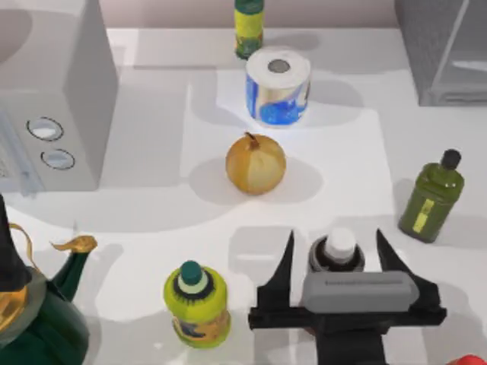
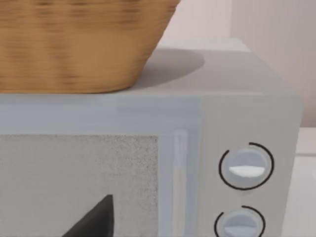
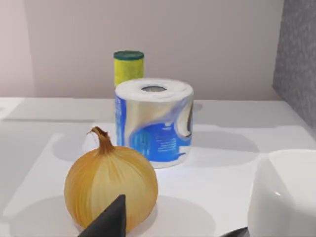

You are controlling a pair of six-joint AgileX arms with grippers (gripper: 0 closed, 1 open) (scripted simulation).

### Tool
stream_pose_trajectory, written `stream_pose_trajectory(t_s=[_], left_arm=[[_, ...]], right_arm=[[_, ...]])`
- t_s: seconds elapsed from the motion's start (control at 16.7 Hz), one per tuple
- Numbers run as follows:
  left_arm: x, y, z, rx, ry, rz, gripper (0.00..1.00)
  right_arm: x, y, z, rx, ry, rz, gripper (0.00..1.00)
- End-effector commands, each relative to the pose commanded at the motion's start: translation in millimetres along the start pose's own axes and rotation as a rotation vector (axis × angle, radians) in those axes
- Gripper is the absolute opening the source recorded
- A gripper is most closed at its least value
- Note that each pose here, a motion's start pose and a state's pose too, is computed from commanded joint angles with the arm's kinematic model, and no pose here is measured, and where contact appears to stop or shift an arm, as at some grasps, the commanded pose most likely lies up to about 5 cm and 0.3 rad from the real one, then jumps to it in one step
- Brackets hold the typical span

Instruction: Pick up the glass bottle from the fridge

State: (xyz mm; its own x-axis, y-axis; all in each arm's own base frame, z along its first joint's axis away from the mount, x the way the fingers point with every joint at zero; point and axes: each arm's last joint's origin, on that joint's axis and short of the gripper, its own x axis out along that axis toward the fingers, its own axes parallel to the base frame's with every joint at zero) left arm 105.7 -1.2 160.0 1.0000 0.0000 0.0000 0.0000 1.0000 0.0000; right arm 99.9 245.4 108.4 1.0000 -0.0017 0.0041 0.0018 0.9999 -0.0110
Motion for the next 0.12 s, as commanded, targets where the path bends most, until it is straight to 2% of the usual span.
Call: stream_pose_trajectory(t_s=[0.12], left_arm=[[0.0, 0.0, 0.0, 0.000, 0.000, 0.000, 1.00]], right_arm=[[0.0, 0.0, 0.0, 0.000, 0.000, 0.000, 1.00]])
